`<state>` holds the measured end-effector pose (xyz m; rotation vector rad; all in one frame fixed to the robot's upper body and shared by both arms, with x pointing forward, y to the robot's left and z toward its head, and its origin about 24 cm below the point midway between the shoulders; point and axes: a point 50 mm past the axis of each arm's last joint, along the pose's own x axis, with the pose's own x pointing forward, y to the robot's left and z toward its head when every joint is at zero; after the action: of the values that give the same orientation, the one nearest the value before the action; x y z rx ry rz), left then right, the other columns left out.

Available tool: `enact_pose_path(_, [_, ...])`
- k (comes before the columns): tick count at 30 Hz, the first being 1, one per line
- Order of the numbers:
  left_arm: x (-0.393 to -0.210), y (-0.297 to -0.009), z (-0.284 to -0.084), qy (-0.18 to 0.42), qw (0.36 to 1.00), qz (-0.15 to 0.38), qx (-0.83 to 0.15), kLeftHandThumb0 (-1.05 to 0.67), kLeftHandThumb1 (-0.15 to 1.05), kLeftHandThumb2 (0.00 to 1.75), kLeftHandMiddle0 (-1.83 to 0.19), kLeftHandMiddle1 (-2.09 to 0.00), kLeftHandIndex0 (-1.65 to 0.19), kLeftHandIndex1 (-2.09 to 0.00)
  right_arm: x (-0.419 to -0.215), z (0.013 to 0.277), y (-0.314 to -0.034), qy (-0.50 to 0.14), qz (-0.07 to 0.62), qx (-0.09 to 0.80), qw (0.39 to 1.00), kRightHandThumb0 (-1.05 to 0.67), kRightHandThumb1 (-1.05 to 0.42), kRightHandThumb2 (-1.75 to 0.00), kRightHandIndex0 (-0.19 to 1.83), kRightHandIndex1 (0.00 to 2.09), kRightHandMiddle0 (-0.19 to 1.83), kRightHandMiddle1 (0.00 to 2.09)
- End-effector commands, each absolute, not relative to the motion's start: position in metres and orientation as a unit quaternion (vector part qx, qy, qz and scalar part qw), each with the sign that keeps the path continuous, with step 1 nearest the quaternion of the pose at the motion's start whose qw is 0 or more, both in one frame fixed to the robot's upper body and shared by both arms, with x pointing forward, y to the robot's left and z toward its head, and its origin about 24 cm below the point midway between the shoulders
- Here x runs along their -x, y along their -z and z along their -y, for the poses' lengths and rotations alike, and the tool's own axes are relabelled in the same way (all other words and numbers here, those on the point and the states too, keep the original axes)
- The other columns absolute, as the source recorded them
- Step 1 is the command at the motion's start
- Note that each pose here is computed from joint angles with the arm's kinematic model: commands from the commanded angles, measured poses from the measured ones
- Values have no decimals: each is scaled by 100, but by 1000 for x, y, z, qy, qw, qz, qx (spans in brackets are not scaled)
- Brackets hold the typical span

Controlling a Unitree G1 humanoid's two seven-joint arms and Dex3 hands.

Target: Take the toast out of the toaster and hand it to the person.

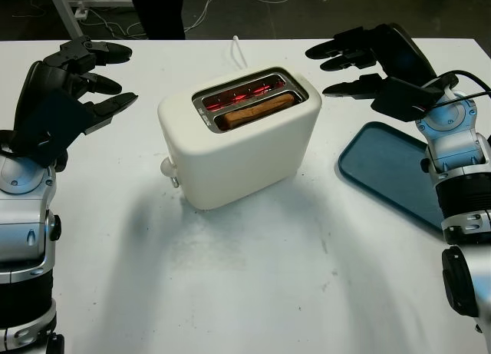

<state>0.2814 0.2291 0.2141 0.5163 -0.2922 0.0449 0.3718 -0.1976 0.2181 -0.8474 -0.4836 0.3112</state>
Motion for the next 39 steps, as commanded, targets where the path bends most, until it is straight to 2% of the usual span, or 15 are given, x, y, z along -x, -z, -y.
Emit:
enact_pose_path(1, [-279,-213,-230,-25,956,147,-253,-26,91,0,-31,-120,-47,-62,-371,198,-215,-154,233,404,871,10,-73,0,101,1,93,0])
enact_pose_path(15, [-277,-211,-232,-27,956,148,-251,-29,91,0,-32,-118,-48,-61,-370,199,-212,-149,234,403,872,13,-72,0,102,1,92,0])
enact_pose_path(22, [-278,-211,-232,-27,958,144,-247,-28,91,0,-32,-117,-48,-61,-370,198,-220,-141,240,404,871,14,-71,0,102,1,93,0])
enact_pose_path(29, [-278,-211,-232,-26,959,142,-245,-27,91,0,-31,-118,-48,-61,-365,192,-251,-145,290,412,852,13,-68,0,105,2,95,1])
enact_pose_path(35, [-279,-210,-231,-26,960,143,-239,-27,91,0,-31,-119,-48,-61,-356,178,-288,-154,328,426,829,-1,-57,0,108,4,100,3])
enact_pose_path(39, [-278,-210,-231,-29,960,142,-241,-26,90,0,-31,-119,-48,-62,-344,164,-306,-192,330,465,799,-22,-51,0,102,1,97,1])
